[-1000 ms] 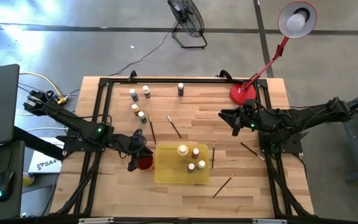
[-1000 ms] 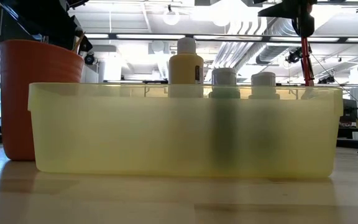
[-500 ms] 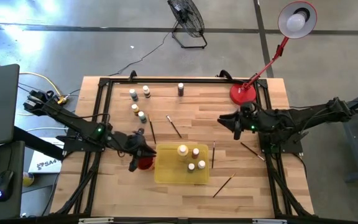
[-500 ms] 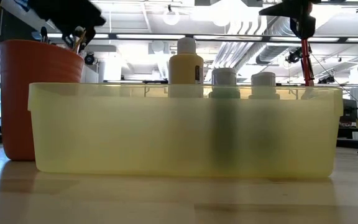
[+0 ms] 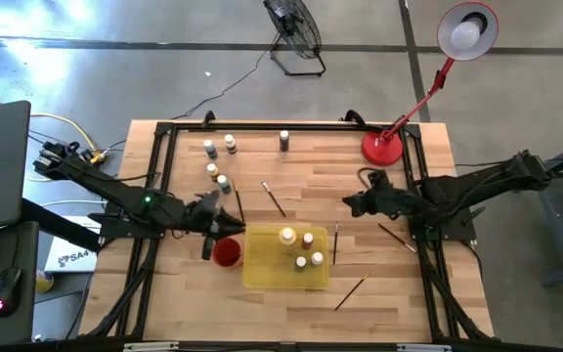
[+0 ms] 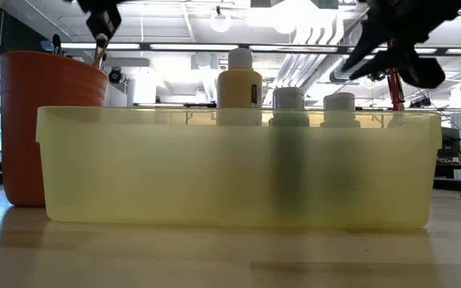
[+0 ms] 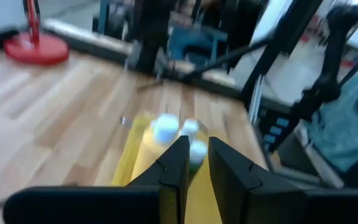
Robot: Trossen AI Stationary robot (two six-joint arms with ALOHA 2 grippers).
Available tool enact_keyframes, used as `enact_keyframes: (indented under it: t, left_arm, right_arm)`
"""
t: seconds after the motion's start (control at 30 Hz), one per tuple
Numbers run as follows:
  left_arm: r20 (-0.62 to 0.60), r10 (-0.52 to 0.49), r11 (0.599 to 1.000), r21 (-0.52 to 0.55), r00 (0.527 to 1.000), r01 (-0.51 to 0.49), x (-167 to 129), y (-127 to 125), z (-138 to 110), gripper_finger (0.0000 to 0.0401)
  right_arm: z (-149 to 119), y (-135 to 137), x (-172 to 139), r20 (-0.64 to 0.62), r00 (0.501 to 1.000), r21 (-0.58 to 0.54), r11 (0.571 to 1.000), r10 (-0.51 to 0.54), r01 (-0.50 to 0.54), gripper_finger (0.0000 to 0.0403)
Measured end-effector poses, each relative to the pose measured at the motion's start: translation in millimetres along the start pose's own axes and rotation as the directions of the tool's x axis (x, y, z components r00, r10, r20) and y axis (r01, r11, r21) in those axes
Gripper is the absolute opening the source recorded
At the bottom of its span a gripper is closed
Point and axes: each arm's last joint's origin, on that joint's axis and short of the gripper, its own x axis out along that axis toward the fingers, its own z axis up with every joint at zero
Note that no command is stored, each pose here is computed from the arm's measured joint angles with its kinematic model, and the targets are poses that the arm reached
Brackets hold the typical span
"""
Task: Pick & Place Paint Supplies
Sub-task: Put the silver paintbrush into the orange cup
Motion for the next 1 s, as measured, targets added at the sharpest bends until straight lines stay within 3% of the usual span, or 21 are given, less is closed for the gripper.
enact_keyframes:
  t: [0.23, 0.5, 0.67, 0.83, 1.0]
  left_arm:
    - [0.148, -0.011, 1.000, -0.011, 0.989, 0.012, -24.2, 1.4, 22.6, 0.0058]
    - [0.202, -0.015, 0.999, 0.038, 0.979, 0.007, -36.8, 3.2, 31.2, 0.0058]
    - [0.190, -0.002, 0.997, 0.074, 0.982, -0.012, -36.3, 3.9, 29.6, 0.0058]
    - [0.200, 0.034, 0.996, 0.068, 0.979, -0.049, -36.4, 5.0, 29.8, 0.0058]
    - [0.210, 0.054, 0.990, 0.119, 0.976, -0.080, -36.5, 5.5, 30.3, 0.0058]
  right_arm:
    - [-18.6, -4.5, 33.5, -0.034, 0.988, 0.044, 0.988, -0.150, 0.151, 0.0053]
    - [-32.7, -11.3, 55.8, -0.070, 0.965, 0.147, 0.954, -0.254, 0.262, 0.0049]
    - [-36.0, -2.2, 51.2, 0.007, 0.968, 0.122, 0.961, -0.252, 0.250, 0.0009]
    - [-36.8, 12.0, 38.4, 0.057, 0.964, 0.091, 0.963, -0.258, 0.252, 0.0003]
    - [-40.8, 20.2, 32.9, 0.066, 0.922, 0.080, 0.923, -0.383, 0.377, 0.0002]
